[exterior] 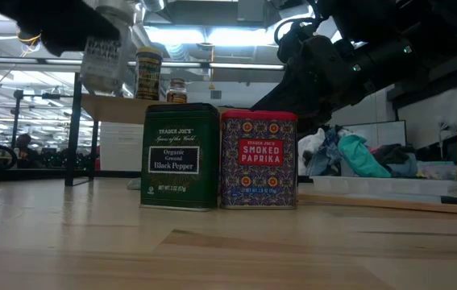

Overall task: Shelf spices
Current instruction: Remove the white seasoning bottle from the shelf

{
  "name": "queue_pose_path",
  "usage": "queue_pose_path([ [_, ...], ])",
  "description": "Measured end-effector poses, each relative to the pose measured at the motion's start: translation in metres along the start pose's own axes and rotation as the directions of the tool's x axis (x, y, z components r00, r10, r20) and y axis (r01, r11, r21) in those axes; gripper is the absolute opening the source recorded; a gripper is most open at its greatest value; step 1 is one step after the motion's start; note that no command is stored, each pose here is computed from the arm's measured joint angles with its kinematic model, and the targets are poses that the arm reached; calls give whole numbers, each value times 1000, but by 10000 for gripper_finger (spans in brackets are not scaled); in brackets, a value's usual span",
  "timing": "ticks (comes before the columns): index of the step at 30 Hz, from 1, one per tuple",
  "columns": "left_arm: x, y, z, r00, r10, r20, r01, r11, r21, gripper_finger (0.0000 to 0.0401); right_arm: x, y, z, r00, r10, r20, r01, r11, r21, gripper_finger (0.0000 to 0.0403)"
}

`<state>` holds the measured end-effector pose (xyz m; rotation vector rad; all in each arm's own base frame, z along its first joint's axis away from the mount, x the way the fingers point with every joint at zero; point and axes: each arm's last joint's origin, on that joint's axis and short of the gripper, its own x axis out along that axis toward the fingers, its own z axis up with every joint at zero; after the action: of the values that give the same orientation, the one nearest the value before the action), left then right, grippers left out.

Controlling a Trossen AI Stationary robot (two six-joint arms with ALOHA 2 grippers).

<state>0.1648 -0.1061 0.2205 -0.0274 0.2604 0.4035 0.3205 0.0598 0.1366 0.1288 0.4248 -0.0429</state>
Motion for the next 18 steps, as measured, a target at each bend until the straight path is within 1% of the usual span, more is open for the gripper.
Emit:
queue_pose_path([
  [6,12,-29,-31,998,58,-2,-58,998,-14,192,0,0,0,1000,0,0,0,1000,0,305],
  [10,25,-46,-49,998,68,8,-68,997,-31,192,0,0,0,1000,0,0,0,1000,0,305],
  [18,44,-65,-84,996,91,18,-90,994,-54,192,0,0,0,1000,0,0,0,1000,0,305],
])
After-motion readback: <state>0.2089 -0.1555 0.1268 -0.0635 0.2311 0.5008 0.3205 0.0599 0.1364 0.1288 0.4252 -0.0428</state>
